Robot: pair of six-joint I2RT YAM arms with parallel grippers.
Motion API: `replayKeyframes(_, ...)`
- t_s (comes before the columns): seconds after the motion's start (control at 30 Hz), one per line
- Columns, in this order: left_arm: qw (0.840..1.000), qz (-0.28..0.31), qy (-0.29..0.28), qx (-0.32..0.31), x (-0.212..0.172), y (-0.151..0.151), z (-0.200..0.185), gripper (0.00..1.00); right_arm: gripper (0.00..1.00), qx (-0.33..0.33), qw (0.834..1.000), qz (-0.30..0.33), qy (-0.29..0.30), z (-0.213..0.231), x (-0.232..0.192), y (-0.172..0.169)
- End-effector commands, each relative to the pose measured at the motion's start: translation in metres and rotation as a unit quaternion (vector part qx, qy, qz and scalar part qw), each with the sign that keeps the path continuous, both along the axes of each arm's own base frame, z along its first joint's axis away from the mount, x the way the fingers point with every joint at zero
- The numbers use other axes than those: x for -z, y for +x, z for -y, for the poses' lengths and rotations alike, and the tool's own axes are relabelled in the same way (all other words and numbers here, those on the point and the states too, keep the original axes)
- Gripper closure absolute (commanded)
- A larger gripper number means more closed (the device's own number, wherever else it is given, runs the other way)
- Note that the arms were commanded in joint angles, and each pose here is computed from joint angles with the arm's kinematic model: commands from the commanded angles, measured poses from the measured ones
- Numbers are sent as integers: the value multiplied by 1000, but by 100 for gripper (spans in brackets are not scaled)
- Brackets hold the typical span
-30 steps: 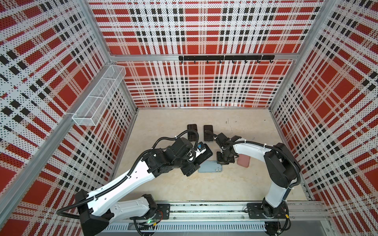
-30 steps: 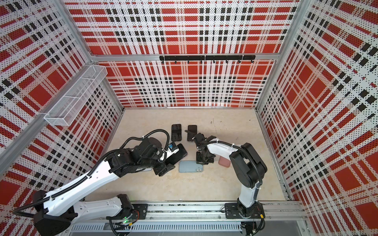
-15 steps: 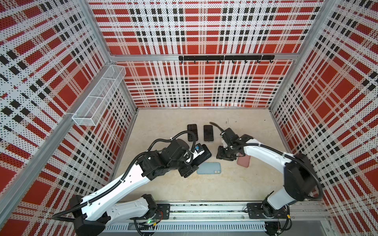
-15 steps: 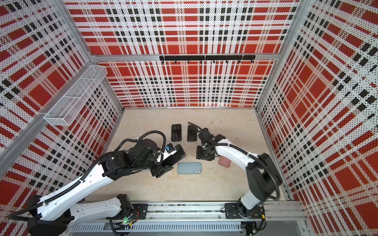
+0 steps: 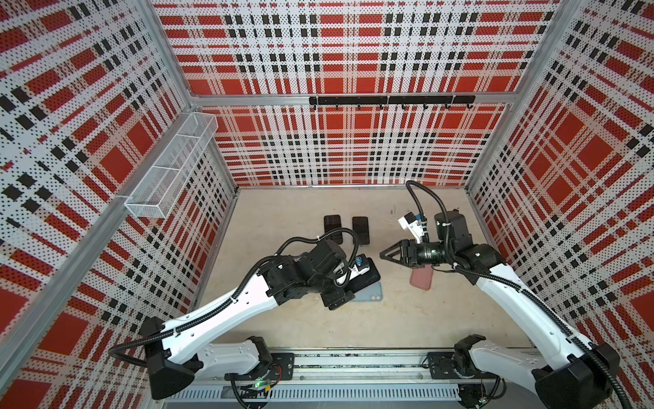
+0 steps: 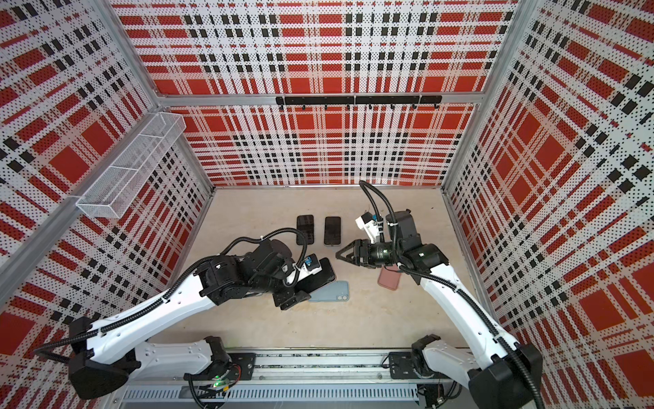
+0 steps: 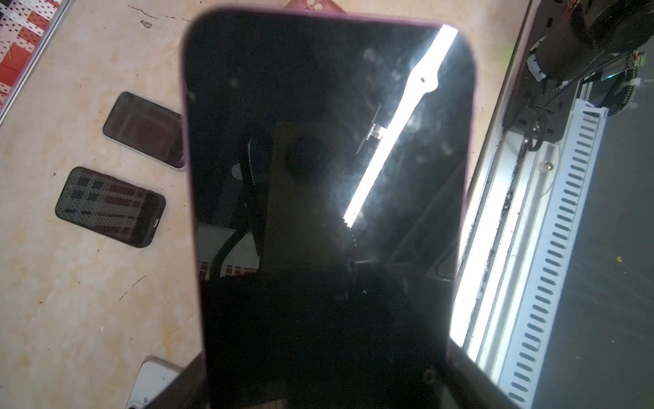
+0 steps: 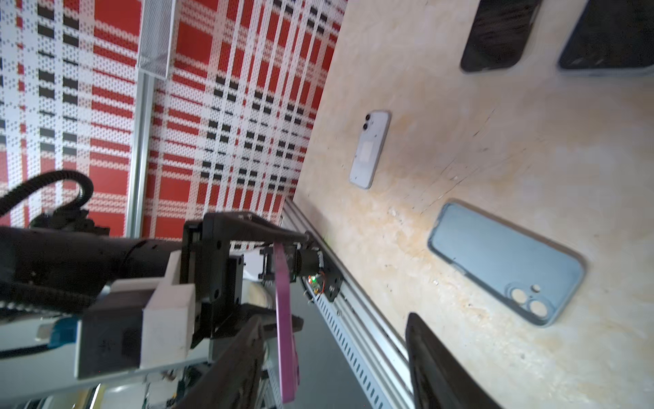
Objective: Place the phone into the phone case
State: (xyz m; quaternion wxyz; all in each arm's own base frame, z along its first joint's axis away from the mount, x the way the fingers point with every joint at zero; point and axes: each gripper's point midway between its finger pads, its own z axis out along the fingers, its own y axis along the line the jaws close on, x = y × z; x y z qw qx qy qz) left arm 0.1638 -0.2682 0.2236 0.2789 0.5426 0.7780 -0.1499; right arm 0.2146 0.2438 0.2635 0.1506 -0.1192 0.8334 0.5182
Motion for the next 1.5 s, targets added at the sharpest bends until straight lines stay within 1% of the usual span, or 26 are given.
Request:
replayKeyframes(0.0, 999, 15, -34, 16, -23, 2, 17, 61, 36, -54, 998, 9, 32, -13, -5, -20)
replayKeyframes(0.07, 999, 15, -32, 19, -23, 2, 21, 61, 38, -64, 997, 1, 34, -20, 1, -23)
replayKeyframes(0.13, 999, 15, -29, 21, -23, 3, 23, 61, 43, -71, 997, -3, 35, -24, 5, -24)
replayKeyframes(0.27, 999, 17, -28, 21, -23, 5, 25, 61, 58, -73, 996, -5, 52, -29, 4, -22)
replayKeyframes(0.37, 999, 17, -30, 23, -24, 4, 26, 61, 73, -70, 995, -6, 65, -33, 3, -18)
replayKeyframes(0.4, 999, 18, -30, 23, -25, 5, 26, 61, 75, -70, 995, -6, 69, -34, 2, -17)
replayKeyframes(0.47, 999, 20, -30, 24, -26, 5, 27, 61, 84, -67, 995, -10, 75, -35, 2, -14)
replayKeyframes(0.57, 999, 24, -32, 17, -28, 7, 24, 59, 93, -60, 995, -6, 85, -38, -3, -10)
replayKeyframes(0.63, 999, 22, -40, 3, -31, 10, 22, 56, 96, -54, 994, -1, 93, -38, -9, -7)
replayKeyframes(0.67, 999, 19, -47, -5, -33, 12, 20, 54, 100, -49, 994, 1, 98, -39, -12, -5)
replayKeyframes(0.73, 998, 12, -63, -22, -37, 16, 15, 47, 100, -39, 993, 6, 110, -40, -18, -1)
replayKeyframes(0.87, 993, 4, -105, -56, -49, 21, 3, 29, 100, -12, 991, 12, 132, -39, -30, 11)
replayKeyframes(0.93, 989, -14, -134, -67, -56, 21, -3, 25, 100, 4, 990, 17, 139, -36, -36, 18)
replayKeyframes(1.03, 977, -58, -186, -88, -65, 19, -14, 19, 100, 32, 989, 31, 143, -30, -44, 28)
replayKeyframes(1.1, 963, -103, -227, -101, -68, 16, -19, 15, 100, 45, 987, 43, 146, -28, -50, 32)
replayKeyframes(1.13, 955, -124, -247, -106, -70, 16, -22, 0, 100, 48, 986, 47, 150, -28, -52, 33)
replayKeyframes(1.2, 939, -159, -283, -115, -71, 15, -26, 0, 100, 50, 984, 54, 161, -28, -59, 35)
replayKeyframes(1.37, 902, -213, -350, -137, -73, 21, -27, 0, 100, 41, 981, 57, 183, -32, -67, 37)
replayKeyframes(1.47, 875, -256, -387, -140, -72, 24, -20, 4, 100, 32, 978, 54, 197, -35, -71, 37)
